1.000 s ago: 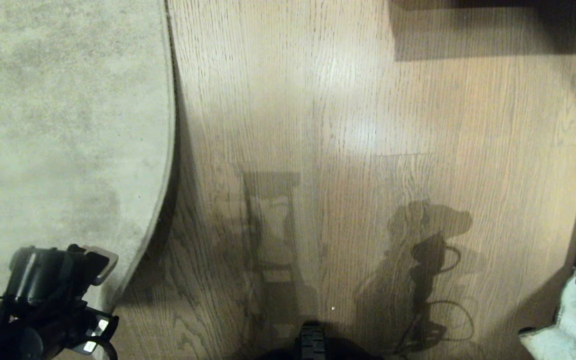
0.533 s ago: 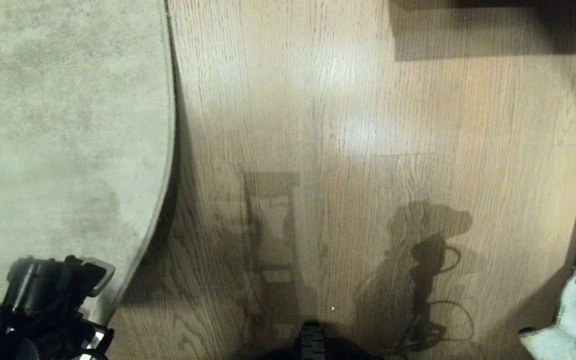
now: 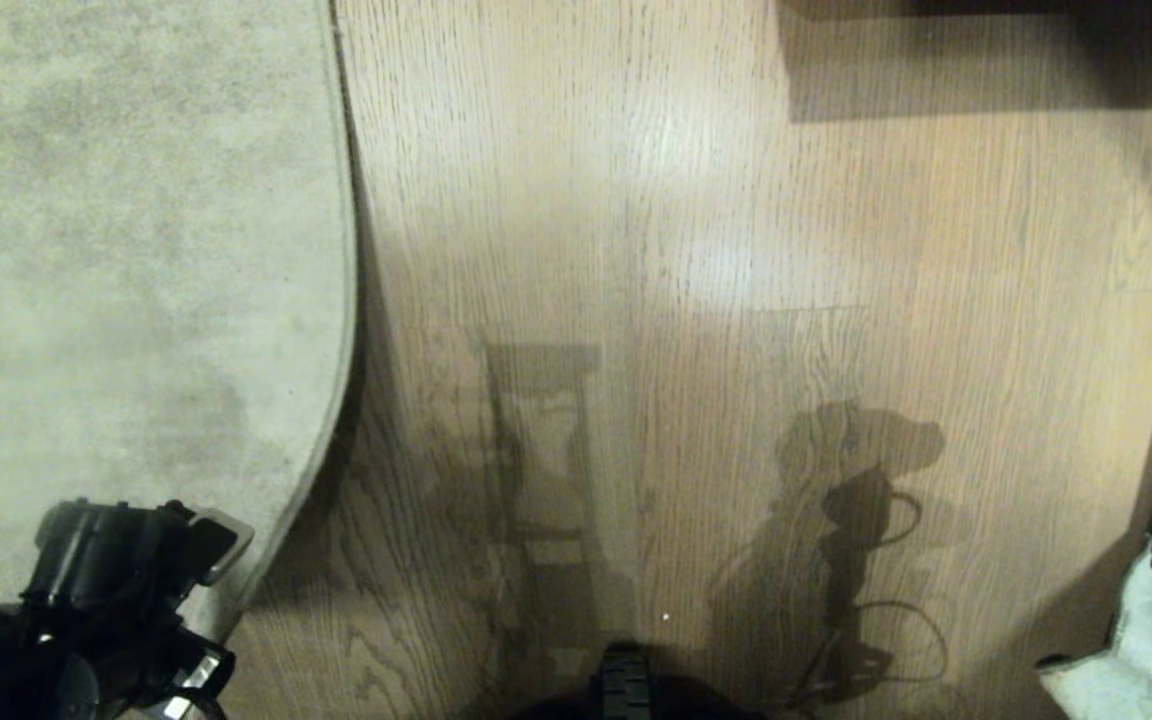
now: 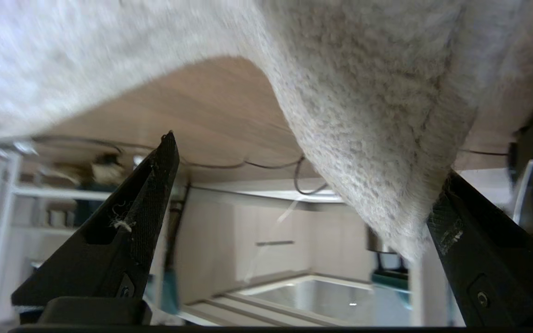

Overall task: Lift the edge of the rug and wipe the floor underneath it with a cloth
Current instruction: Lift up the carpet

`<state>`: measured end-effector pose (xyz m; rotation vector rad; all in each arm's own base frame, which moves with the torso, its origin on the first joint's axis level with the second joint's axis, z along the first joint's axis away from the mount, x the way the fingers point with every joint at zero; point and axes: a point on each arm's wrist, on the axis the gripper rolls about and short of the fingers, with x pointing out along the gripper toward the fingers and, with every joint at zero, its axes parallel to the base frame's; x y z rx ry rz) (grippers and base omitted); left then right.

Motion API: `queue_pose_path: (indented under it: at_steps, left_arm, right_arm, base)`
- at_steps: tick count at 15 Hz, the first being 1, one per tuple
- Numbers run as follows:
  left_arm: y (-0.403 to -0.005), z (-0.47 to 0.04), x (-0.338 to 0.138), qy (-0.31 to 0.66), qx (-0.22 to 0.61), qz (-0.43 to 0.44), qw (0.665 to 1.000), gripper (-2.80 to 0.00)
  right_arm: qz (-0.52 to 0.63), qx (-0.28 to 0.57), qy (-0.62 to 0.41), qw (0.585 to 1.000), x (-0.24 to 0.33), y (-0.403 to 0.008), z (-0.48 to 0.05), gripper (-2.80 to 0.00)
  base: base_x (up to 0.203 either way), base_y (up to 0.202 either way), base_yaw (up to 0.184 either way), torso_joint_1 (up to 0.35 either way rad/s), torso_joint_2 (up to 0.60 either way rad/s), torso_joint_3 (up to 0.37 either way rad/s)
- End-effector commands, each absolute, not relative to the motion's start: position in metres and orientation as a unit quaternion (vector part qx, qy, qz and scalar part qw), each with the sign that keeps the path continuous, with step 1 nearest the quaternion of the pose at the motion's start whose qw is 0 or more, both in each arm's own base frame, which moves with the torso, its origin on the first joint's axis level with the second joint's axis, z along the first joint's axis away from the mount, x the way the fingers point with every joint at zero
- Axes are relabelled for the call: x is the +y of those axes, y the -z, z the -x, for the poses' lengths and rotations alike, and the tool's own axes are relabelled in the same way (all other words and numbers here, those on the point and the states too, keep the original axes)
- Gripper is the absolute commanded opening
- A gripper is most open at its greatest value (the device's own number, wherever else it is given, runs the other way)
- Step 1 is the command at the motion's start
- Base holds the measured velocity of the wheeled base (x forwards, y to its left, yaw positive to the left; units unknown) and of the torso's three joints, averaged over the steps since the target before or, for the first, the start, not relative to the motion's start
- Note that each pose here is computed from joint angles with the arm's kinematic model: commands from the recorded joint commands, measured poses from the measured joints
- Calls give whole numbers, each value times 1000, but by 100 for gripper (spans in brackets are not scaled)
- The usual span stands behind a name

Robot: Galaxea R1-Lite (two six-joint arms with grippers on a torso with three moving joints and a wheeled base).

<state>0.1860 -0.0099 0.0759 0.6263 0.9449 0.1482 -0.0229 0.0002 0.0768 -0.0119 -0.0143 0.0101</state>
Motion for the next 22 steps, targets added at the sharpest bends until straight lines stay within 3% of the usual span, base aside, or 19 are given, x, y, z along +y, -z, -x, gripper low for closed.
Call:
queue_pose_path:
  at_steps: [1,11,12,22]
  left_arm:
    - [-75,-201,-11,-62,448,-312,836,0]
    - [-74,-228,-13,-45,428,-319,845,0]
    - [-75,-228,-13,-46,427,-316,846,-280]
    - [-80,-227,2,-37,414,-281,865,-280]
  right_arm:
    - [6,-7,-5,1000,0,-77,23,-280]
    - [6,-7,-5,1000,0,-77,23,-280]
    - [6,-7,-5,1000,0,-77,23,-280]
    - [6,-7,-5,1000,0,-77,23,-280]
  base:
    - [0,0,0,0,0,0]
    - [0,0,0,0,0,0]
    - [0,0,0,0,0,0]
    - [0,0,0,0,0,0]
